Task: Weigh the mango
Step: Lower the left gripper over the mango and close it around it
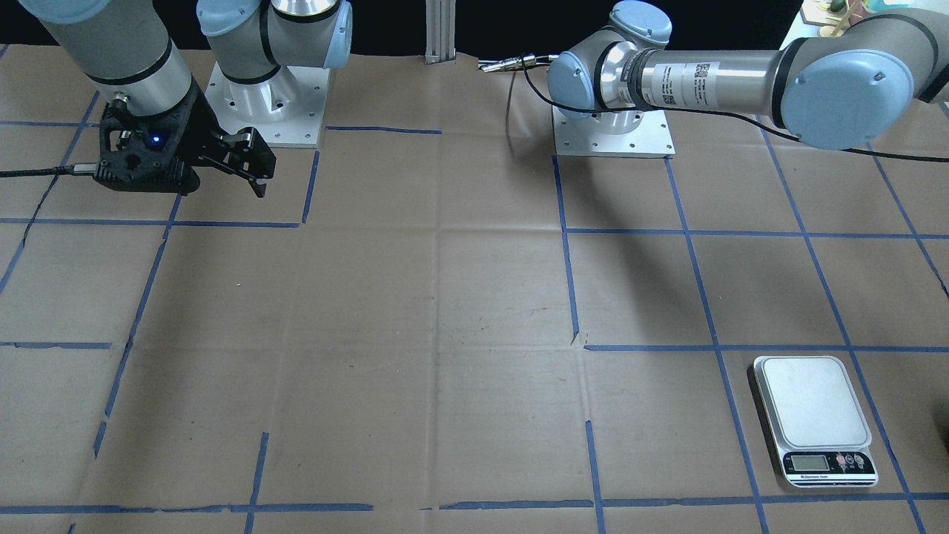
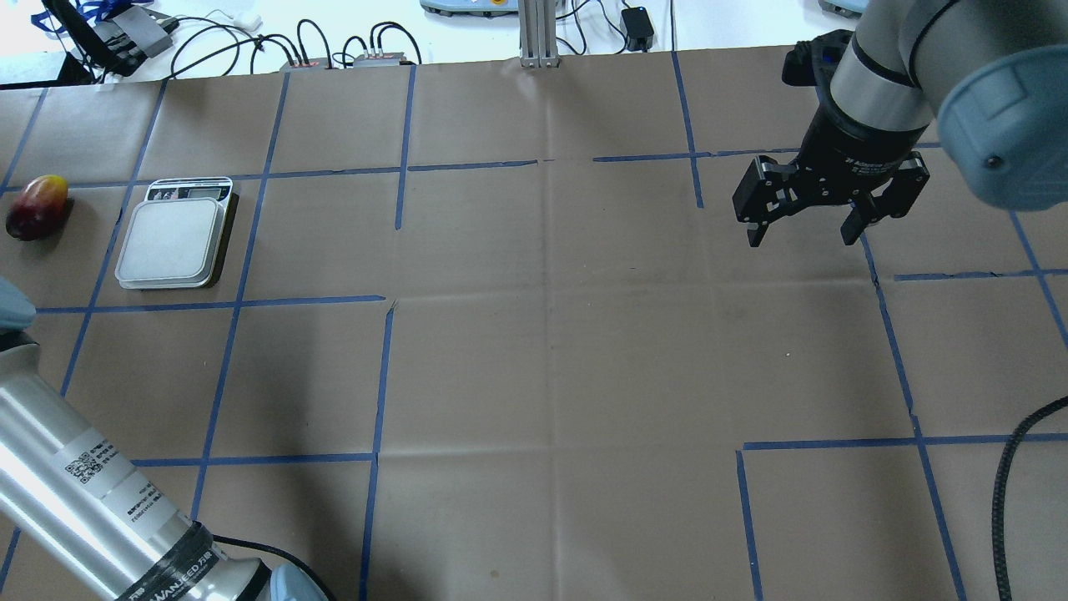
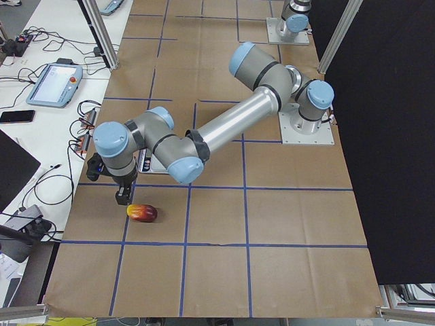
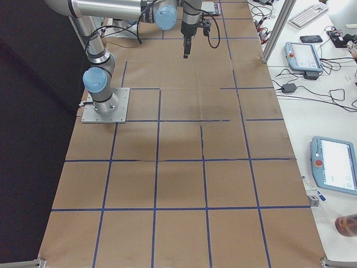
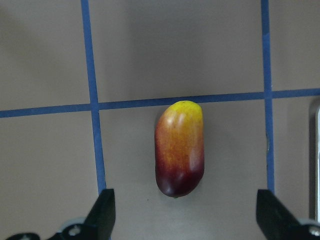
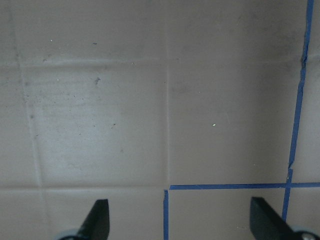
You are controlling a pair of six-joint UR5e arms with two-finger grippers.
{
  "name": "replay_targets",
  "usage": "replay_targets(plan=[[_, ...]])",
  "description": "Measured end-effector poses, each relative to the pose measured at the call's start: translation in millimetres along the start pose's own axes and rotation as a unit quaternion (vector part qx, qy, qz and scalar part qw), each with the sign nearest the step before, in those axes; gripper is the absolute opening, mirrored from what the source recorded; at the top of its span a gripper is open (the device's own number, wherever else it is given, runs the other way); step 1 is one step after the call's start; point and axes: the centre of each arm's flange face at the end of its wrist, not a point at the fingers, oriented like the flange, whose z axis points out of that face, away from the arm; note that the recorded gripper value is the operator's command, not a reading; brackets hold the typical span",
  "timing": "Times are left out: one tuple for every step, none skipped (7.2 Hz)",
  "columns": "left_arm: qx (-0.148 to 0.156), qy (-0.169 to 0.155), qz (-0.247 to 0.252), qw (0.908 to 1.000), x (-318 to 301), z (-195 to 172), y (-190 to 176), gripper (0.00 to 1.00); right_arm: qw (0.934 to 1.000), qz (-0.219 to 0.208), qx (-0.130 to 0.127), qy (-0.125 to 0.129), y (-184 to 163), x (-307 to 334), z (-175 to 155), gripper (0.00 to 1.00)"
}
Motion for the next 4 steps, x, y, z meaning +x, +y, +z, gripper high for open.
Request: replay_targets(plan=[[-0.01, 0.009, 0.0, 0.9999, 2, 15, -3, 0.98, 1.0, 0.0, 0.0, 0.0, 0, 0, 0, 1.0], [-0.02, 0.017, 0.0, 0.9996, 2, 34, -6, 0.98, 1.0, 0.0, 0.0, 0.0, 0, 0, 0, 1.0], [-0.03, 0.025, -0.002, 0.9992, 1, 55, -7, 0.98, 1.0, 0.0, 0.0, 0.0, 0, 0, 0, 1.0], [-0.039, 0.032, -0.009, 0.9987, -1, 76, -8, 0.98, 1.0, 0.0, 0.0, 0.0, 0, 0, 0, 1.0]])
